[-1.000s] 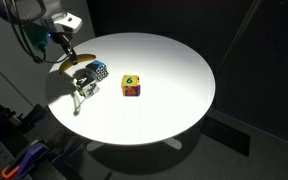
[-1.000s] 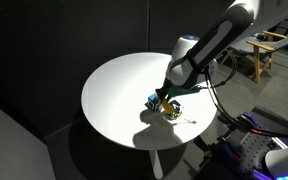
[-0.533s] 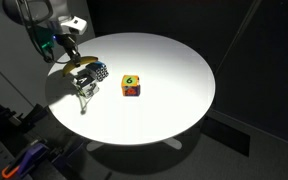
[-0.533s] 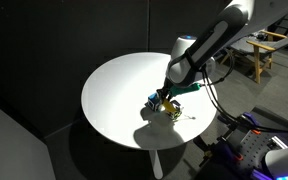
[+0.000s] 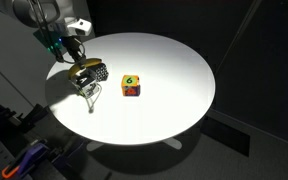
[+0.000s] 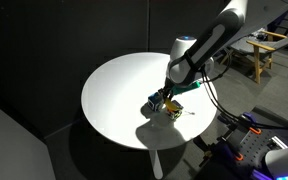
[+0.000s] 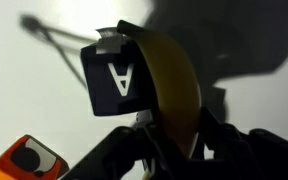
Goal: Put the banana plush toy on top of the white and black dice
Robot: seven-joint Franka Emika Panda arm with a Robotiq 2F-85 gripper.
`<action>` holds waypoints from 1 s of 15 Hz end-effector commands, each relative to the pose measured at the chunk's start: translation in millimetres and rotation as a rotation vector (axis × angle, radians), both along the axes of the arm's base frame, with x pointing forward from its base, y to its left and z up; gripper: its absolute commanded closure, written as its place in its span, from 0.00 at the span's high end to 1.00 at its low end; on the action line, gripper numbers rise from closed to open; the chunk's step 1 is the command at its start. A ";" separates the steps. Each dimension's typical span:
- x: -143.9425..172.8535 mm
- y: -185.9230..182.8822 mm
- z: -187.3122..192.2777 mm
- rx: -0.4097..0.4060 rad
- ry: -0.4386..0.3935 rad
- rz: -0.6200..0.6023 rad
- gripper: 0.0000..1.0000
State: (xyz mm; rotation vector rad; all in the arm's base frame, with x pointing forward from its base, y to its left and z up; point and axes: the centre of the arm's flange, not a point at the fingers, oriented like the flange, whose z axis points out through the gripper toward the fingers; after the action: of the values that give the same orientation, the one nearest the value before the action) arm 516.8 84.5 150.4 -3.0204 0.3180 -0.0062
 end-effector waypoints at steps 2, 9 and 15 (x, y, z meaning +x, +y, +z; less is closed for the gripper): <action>11.5 -4.8 -1.9 -0.024 0.013 0.058 0.16; 12.9 -5.6 -6.8 -0.052 0.016 0.100 0.16; 13.7 -6.5 -10.7 -0.075 0.024 0.133 0.16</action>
State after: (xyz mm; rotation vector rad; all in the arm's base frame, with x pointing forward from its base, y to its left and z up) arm 522.2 78.6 138.0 -3.0906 0.1684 0.0097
